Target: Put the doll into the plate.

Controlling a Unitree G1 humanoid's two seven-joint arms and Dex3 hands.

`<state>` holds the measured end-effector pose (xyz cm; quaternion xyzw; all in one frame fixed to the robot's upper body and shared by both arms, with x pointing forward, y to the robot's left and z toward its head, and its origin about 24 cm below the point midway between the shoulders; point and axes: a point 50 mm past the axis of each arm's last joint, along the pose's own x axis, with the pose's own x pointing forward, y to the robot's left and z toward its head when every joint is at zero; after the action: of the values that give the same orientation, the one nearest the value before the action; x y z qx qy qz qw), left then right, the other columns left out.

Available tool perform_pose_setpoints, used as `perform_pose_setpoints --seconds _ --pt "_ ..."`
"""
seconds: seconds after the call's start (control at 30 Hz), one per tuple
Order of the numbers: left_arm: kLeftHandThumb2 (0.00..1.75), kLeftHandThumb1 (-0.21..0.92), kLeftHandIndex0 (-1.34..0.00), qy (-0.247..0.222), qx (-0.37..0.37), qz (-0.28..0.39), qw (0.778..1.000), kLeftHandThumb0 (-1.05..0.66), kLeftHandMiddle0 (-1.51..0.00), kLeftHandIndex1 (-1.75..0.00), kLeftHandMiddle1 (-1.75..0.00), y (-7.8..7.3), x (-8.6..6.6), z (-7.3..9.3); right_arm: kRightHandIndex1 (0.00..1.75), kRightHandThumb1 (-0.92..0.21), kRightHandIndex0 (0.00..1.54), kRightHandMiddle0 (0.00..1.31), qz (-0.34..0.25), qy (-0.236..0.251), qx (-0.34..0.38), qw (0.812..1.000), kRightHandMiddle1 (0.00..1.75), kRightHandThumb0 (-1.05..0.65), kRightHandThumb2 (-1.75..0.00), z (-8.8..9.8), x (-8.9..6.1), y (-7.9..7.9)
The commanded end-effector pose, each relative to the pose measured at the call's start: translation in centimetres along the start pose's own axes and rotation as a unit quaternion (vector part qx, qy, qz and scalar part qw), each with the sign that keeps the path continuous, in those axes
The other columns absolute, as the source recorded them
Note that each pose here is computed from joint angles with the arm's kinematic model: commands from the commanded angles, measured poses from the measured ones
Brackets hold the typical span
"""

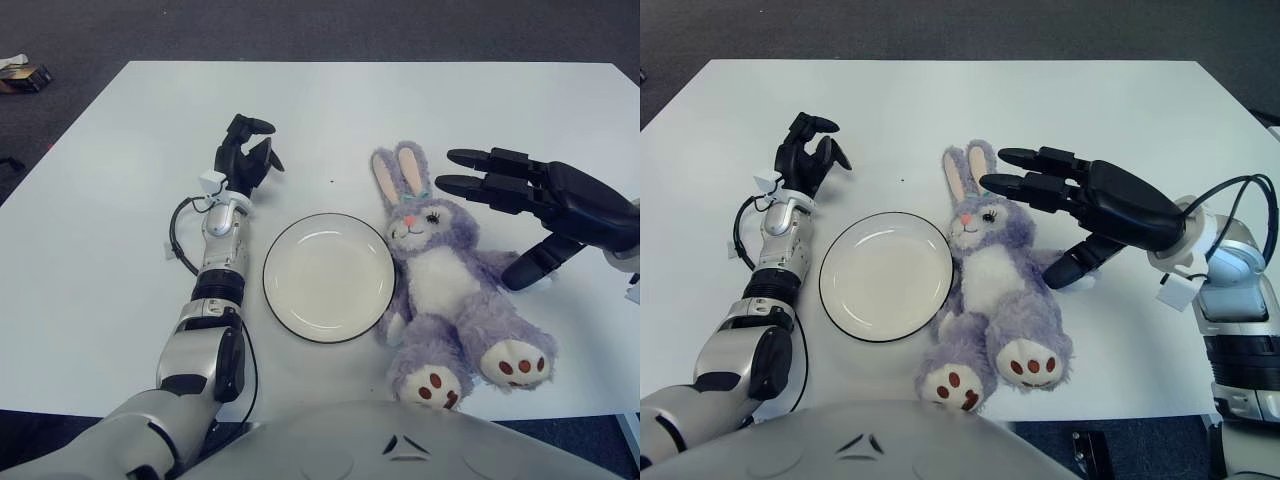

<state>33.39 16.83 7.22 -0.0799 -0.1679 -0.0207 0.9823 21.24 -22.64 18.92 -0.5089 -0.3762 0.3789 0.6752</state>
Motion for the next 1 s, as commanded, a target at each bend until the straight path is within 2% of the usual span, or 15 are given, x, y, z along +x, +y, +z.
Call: perform_pose_setpoints --seconds 0.0,0.5,0.97 --pt "0.32 0.92 -0.41 0.031 -0.009 0.013 0.999 -0.35 -0.94 -1.53 -1.75 0.3 -1.54 -1.57 0.0 -0.92 0.15 0.15 0.012 -0.005 -0.003 1.0 0.0 -0.57 -0.44 0.04 -0.13 -0.35" --pt "0.32 0.92 -0.41 0.029 -0.011 0.012 0.999 -0.35 -0.94 -1.53 -1.75 0.17 -1.64 -1.55 0.0 -0.92 0.13 0.15 0.1 0.0 0.023 0.995 0.0 -0.59 -0.35 0.31 -0.89 -0.57" --pt "0.32 0.92 -0.41 0.028 -0.017 0.012 0.999 -0.35 -0.94 -1.52 -1.75 -0.16 -1.78 -1.6 0.0 -0.92 0.1 0.14 0.152 0.016 0.034 0.988 0.0 -0.58 -0.27 0.59 -0.7 -0.59"
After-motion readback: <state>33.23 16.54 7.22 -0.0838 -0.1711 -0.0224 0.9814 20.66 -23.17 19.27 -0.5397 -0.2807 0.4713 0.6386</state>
